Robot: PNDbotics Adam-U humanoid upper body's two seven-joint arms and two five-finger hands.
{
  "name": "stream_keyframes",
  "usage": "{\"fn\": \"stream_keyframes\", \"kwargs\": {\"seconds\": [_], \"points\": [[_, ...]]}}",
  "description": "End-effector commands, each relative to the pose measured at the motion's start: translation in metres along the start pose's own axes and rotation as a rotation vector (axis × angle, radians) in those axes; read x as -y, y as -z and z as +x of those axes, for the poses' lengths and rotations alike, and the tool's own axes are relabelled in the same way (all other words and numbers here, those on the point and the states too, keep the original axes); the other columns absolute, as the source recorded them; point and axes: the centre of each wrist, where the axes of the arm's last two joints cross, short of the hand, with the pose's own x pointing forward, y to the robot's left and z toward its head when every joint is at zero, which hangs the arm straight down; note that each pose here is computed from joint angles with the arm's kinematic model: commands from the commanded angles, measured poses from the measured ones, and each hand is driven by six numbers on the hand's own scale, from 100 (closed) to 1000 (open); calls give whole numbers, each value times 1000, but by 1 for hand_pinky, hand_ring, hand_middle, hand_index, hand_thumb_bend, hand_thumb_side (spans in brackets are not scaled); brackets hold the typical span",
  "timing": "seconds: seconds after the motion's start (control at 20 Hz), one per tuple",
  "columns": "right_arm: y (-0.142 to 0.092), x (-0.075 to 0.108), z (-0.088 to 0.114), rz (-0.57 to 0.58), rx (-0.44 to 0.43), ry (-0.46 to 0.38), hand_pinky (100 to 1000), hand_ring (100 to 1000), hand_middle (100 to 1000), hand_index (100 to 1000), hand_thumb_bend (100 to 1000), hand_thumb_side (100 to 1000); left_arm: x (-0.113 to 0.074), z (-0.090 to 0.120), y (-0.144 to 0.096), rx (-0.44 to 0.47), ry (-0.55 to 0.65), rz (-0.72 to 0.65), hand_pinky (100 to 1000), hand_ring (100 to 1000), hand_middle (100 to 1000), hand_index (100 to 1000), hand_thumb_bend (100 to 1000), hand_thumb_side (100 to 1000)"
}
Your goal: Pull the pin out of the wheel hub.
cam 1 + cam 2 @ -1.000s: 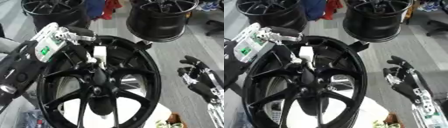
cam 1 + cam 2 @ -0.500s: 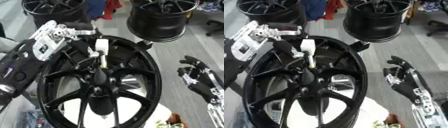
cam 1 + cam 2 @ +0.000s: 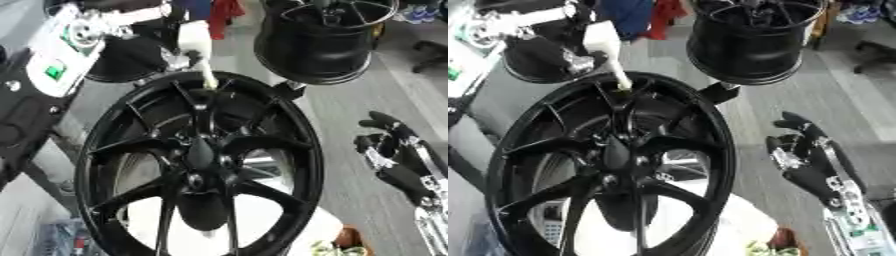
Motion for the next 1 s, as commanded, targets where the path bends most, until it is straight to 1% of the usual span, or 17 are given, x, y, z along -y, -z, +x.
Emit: {"fn": "stream_keyframes", "kwargs": {"seconds": [0.05,0.2,0.35,0.45,0.5,0.55,0.6,0.65,0.7,0.8,0.85,0.9,0.95,1.0], "points": [[1,8,3,-15,9,-23,644,651,771,887,248,270,-35,-15,-40,-88,59,121,127,313,368,583,100,447],[-1,12,3,-37,6,-29,644,651,771,887,248,270,-36,-45,-77,-244,54,150,139,321,373,589,100,439],[-1,13,3,-47,10,-32,644,651,771,887,248,270,-27,-82,-116,-434,16,129,169,341,387,601,100,434],[0,13,4,-51,11,-31,644,651,771,887,248,271,-11,-101,-136,-540,-26,99,199,360,404,616,100,431],[0,12,4,-52,12,-30,644,651,771,887,249,271,0,-111,-144,-596,-49,81,213,369,412,623,100,429],[0,12,4,-51,12,-30,644,651,771,887,249,271,12,-120,-153,-650,-69,65,250,394,436,644,100,430],[0,12,4,-51,12,-30,644,651,771,887,249,271,24,-129,-162,-707,-88,49,269,405,445,652,118,430],[0,12,4,-50,12,-29,644,651,771,888,249,271,36,-137,-171,-762,-106,37,311,436,475,676,144,432],[0,12,4,-50,13,-30,644,651,771,888,250,271,49,-144,-181,-818,-125,28,387,484,516,706,186,444],[0,12,4,-48,14,-30,645,651,771,888,250,271,74,-157,-200,-925,-159,10,528,608,652,803,328,502],[0,12,4,-46,14,-30,645,651,771,887,250,271,87,-162,-210,-971,-170,-1,591,680,733,862,421,568],[1,11,4,-44,14,-29,645,651,771,887,251,271,101,-167,-221,-1013,-180,-10,625,718,767,889,492,619],[1,11,4,-41,13,-28,645,651,771,887,250,271,113,-170,-231,-1044,-185,-16,655,751,804,915,581,677],[1,10,4,-38,14,-27,645,651,771,888,251,271,122,-173,-239,-1063,-186,-17,672,771,833,935,659,725]]}}
